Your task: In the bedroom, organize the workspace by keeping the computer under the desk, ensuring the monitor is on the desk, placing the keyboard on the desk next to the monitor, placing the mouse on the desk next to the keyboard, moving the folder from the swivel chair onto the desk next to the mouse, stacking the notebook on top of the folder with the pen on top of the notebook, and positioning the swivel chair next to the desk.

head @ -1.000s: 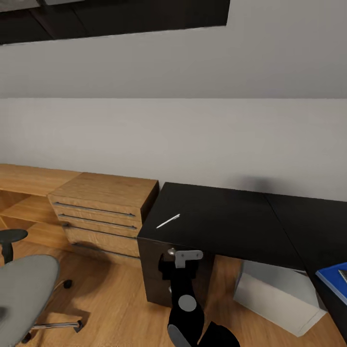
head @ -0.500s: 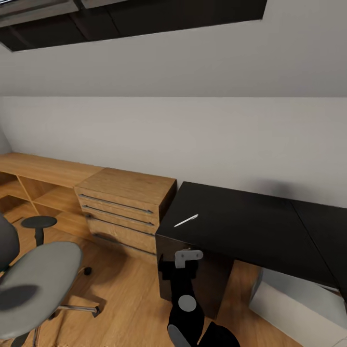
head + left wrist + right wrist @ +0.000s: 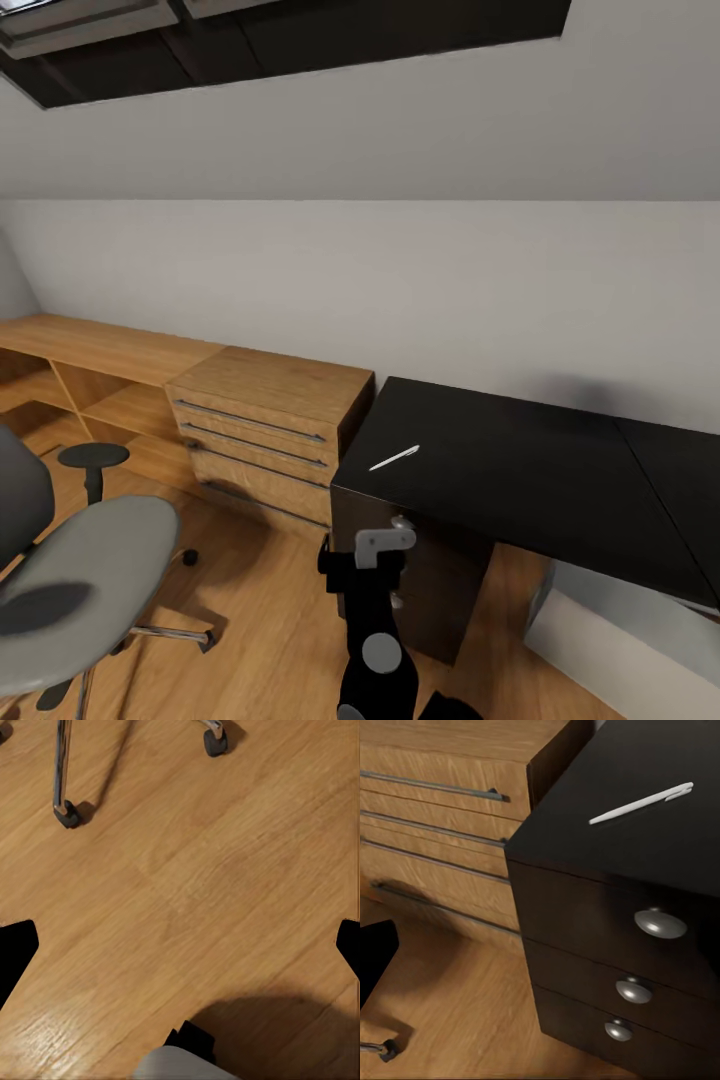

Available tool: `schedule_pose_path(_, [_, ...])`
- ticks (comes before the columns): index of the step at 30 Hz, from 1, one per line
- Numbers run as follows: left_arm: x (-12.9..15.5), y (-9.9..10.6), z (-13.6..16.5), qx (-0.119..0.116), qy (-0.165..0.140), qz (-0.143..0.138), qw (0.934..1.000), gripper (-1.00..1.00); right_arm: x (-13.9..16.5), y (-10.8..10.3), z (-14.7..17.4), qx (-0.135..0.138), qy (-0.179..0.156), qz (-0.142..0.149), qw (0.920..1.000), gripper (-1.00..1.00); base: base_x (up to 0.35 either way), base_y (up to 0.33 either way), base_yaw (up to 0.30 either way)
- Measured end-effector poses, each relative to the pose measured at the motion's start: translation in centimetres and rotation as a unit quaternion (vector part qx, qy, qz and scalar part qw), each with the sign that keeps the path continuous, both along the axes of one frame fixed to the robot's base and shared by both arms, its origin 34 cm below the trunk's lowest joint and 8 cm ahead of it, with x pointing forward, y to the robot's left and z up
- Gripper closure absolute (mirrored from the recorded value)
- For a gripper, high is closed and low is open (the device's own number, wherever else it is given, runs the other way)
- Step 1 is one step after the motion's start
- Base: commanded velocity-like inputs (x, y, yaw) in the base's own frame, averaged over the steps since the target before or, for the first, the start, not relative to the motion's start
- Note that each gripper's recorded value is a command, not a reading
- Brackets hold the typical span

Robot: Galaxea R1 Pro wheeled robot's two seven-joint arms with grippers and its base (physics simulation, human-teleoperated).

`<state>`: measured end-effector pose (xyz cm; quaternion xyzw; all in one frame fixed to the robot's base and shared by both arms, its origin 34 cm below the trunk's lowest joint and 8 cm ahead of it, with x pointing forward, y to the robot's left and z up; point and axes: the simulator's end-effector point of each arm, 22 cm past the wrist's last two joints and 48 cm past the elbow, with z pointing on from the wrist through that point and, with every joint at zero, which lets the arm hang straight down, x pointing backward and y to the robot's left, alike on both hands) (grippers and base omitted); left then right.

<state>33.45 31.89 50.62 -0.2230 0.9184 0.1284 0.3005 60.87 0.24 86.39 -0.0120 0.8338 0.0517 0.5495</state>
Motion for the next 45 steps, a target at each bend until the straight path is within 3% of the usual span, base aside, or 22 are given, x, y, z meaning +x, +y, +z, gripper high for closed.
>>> schedule_pose_path(2, [-0.3,-0.7,0.0,-0.003,0.001,0.002,1.0000,-1.00,0.0,0.1,0.6,0.005,-0.004,0.001,1.0000,-1.00,0.000,0.000,0.000])
schedule_pose_path(14, [-2.0,-0.2,1.6,0.008,0.002,0.008,0.9999,-1.00,0.2,0.1,3.3,0.012,-0.009,-0.001,0.9999,-1.00,0.000,0.000,0.000])
schedule_pose_path(45, [-2.1,-0.2,6.3,0.008,0.002,0.008,0.9999,-1.00,0.1,0.1,8.0,0.013,-0.008,-0.001,0.9999,-1.00,0.000,0.000,0.000])
